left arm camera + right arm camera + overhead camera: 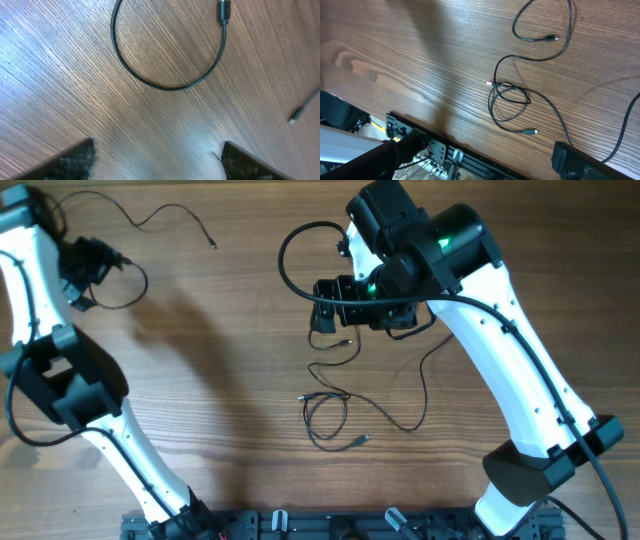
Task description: Untangle cables
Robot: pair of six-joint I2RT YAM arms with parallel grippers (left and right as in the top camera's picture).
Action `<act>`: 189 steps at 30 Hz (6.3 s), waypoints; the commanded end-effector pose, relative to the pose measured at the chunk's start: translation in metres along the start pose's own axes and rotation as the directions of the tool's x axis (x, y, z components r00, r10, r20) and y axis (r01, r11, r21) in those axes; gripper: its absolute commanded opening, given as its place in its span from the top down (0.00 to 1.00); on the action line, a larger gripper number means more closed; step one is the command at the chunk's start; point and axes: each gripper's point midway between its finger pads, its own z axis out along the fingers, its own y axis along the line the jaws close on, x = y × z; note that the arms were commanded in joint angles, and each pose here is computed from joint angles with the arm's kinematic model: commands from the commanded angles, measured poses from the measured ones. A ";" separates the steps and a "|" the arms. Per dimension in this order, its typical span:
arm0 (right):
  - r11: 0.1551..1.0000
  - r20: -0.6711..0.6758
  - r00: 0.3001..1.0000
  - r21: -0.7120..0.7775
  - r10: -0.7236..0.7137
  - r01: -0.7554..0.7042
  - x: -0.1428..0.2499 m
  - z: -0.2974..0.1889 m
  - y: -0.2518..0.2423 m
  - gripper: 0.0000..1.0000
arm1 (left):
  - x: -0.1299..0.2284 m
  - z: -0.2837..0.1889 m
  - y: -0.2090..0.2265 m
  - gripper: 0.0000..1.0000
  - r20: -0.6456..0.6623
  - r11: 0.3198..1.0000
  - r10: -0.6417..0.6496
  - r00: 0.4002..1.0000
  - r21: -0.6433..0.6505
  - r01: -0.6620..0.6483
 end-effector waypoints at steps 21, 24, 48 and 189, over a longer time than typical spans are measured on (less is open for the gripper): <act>0.999 0.026 0.998 0.009 -0.054 0.054 -0.003 -0.003 0.000 0.00 | -0.002 0.132 0.000 0.90 0.078 0.977 -0.198 0.977 0.089 0.191; 0.998 0.021 0.998 0.010 -0.054 0.054 -0.001 -0.002 0.001 0.00 | -0.006 0.154 -0.023 0.96 0.108 0.977 -0.173 0.979 0.147 0.157; 0.997 0.426 0.903 0.069 -0.050 0.023 0.038 -0.151 -0.041 0.00 | 0.182 -0.188 -0.069 0.00 -0.123 0.868 0.369 0.921 0.399 -0.295; 0.983 0.178 0.967 -0.029 0.183 -0.181 -0.021 0.038 -0.081 0.78 | 0.070 -0.223 -0.135 0.96 0.303 0.565 -0.506 0.808 0.824 0.045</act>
